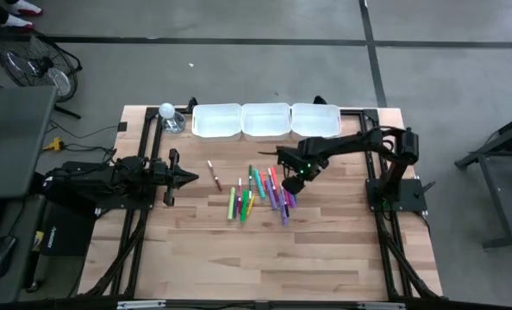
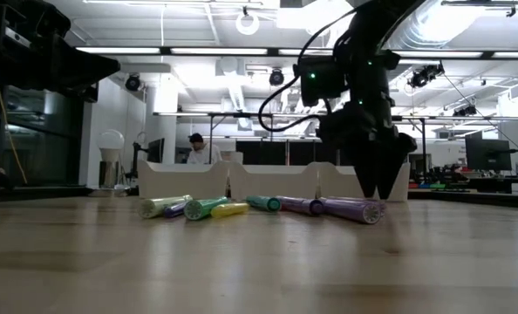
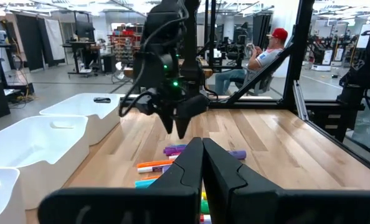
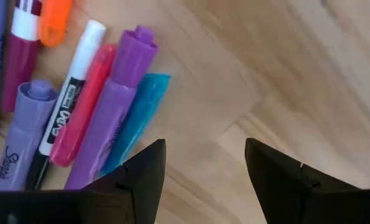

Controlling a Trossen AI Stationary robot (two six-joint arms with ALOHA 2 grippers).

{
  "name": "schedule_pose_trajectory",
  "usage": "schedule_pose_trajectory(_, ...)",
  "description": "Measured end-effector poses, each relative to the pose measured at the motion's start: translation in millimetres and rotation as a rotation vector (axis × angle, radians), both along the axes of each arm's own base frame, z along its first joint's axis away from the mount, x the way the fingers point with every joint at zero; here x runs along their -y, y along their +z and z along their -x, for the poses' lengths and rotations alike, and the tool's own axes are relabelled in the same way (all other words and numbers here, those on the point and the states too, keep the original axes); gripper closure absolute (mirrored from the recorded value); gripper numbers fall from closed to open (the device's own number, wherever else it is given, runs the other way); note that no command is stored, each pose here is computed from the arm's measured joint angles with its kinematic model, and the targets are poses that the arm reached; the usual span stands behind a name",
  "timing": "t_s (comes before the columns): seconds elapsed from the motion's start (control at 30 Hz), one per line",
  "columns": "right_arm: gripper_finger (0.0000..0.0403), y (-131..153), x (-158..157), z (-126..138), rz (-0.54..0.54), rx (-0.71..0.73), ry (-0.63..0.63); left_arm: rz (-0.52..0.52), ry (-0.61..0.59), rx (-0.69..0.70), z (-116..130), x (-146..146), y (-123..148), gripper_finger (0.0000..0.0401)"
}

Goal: Pick & Place Markers
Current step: Put the blue pen into the middle white bin

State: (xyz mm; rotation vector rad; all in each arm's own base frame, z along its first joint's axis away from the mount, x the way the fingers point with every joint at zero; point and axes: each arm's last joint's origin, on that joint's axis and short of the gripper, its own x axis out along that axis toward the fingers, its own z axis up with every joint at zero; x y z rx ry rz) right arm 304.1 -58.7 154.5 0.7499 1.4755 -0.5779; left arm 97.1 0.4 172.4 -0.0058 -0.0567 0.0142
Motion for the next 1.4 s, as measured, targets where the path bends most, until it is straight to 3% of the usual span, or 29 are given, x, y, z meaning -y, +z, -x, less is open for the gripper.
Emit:
schedule_pose_trajectory(0.5, 0.0194, -1.3, -14.7, -9.7, 0.082, 0.054, -0.147, 0.000, 0.000, 0.000, 0.0, 0.0, 0.0, 0.0400)
schedule_pose_trajectory(1.4, 0.0194, -16.9, -28.5, -16.5, 0.055, 0.021, -0.200, 0.000, 0.000, 0.000, 0.0, 0.0, 0.0, 0.0400)
